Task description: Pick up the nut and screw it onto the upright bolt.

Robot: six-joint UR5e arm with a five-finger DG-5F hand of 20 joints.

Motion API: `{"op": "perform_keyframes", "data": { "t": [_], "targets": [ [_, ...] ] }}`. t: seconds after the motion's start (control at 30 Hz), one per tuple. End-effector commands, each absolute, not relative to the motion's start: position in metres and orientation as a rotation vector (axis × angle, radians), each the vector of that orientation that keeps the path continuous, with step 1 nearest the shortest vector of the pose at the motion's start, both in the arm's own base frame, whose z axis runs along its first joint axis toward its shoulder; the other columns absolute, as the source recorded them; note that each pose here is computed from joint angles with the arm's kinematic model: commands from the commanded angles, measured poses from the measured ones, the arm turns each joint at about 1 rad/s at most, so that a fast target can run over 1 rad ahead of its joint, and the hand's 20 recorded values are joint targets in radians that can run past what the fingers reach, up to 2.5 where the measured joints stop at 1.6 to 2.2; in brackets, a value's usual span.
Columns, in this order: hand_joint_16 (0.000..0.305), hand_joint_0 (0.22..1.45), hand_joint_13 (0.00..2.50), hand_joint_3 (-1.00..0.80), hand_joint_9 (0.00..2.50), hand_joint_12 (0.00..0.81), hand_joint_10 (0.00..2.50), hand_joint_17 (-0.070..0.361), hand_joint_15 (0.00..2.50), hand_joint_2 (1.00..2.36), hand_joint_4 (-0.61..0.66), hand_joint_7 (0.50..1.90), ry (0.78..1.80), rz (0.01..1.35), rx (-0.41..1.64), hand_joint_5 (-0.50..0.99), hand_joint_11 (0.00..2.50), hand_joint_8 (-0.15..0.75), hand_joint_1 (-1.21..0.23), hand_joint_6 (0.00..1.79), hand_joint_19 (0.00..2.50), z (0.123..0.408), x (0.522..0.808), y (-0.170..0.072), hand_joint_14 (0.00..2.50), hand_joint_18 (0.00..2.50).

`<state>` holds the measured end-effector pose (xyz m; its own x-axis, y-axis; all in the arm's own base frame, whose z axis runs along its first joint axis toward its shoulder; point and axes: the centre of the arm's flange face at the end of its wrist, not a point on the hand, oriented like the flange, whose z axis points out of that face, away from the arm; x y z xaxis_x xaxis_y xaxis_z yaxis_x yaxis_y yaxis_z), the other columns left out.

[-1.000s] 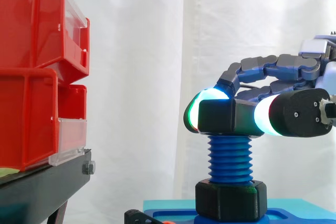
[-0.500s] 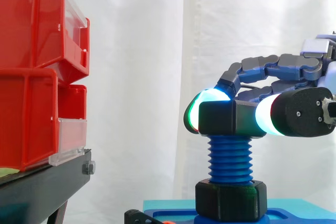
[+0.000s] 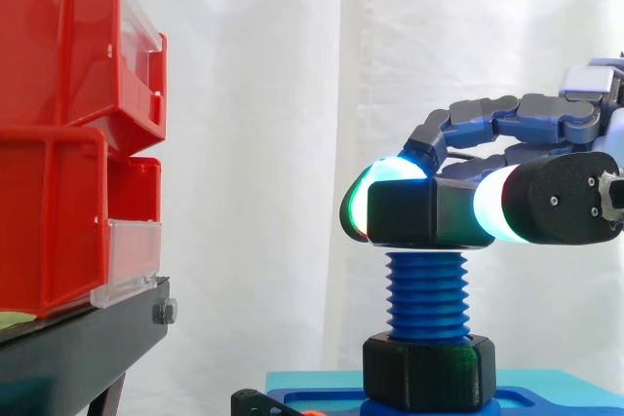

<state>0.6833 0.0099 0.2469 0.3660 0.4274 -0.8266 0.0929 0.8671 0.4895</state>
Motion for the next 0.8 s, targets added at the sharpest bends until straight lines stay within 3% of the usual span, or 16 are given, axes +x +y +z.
{"op": "perform_keyframes", "data": {
  "t": [0.0, 0.77],
  "targets": [
    [0.046, 0.53, 0.43, -0.50, 0.43, 0.373, 0.00, 0.104, 0.00, 1.00, 0.27, 1.03, 1.191, 0.227, 0.506, -0.20, 0.00, 0.299, -0.66, 0.50, 0.00, 0.2471, 0.6831, 0.0098, 0.00, 0.31],
    [0.046, 0.53, 0.43, -0.50, 0.43, 0.372, 0.00, 0.104, 0.00, 1.00, 0.27, 1.03, 1.199, 0.220, 0.502, -0.20, 0.00, 0.298, -0.66, 0.50, 0.00, 0.2454, 0.6828, 0.0097, 0.00, 0.31]
  ]
}}
